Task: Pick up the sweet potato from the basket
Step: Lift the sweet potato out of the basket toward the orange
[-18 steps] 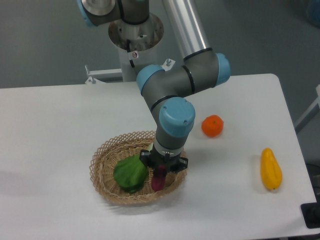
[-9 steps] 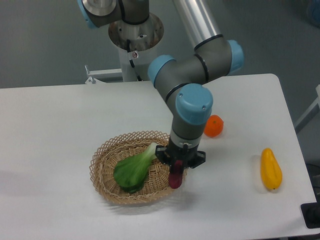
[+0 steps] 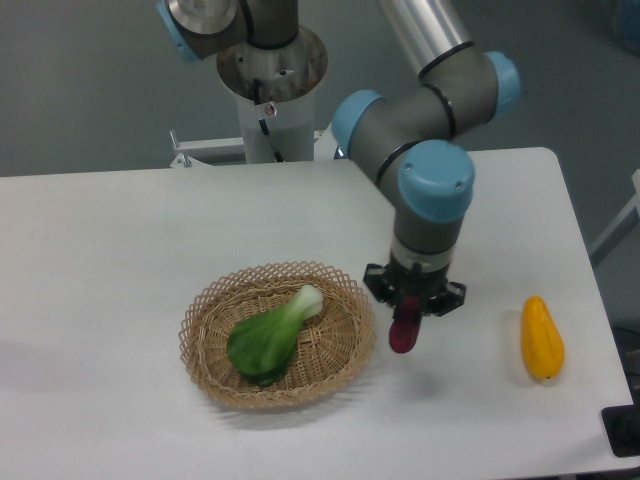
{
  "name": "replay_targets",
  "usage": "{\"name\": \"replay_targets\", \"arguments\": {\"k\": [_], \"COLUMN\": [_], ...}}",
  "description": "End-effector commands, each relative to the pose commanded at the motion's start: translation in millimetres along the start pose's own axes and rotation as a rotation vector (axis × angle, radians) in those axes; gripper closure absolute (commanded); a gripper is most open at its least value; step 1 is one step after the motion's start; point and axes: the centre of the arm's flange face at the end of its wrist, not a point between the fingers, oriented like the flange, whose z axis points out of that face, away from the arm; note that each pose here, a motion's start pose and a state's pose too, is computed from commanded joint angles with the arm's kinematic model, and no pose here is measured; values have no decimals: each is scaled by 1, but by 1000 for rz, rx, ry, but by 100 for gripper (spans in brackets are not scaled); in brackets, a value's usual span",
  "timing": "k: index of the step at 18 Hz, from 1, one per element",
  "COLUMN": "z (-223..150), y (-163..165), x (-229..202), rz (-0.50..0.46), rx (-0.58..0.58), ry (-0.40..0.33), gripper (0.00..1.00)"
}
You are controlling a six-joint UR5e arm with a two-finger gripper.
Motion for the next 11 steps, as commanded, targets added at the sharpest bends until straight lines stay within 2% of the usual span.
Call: {"name": "replay_targets", "arguments": {"k": [4, 8, 11], "z": [-2, -1, -2], "y": [14, 31, 34], "x": [-11, -24, -25], "rz": [92, 122, 191], "rx": [-2, -4, -8], "ry": [-4, -3, -5], "gripper": [72, 68, 68]}}
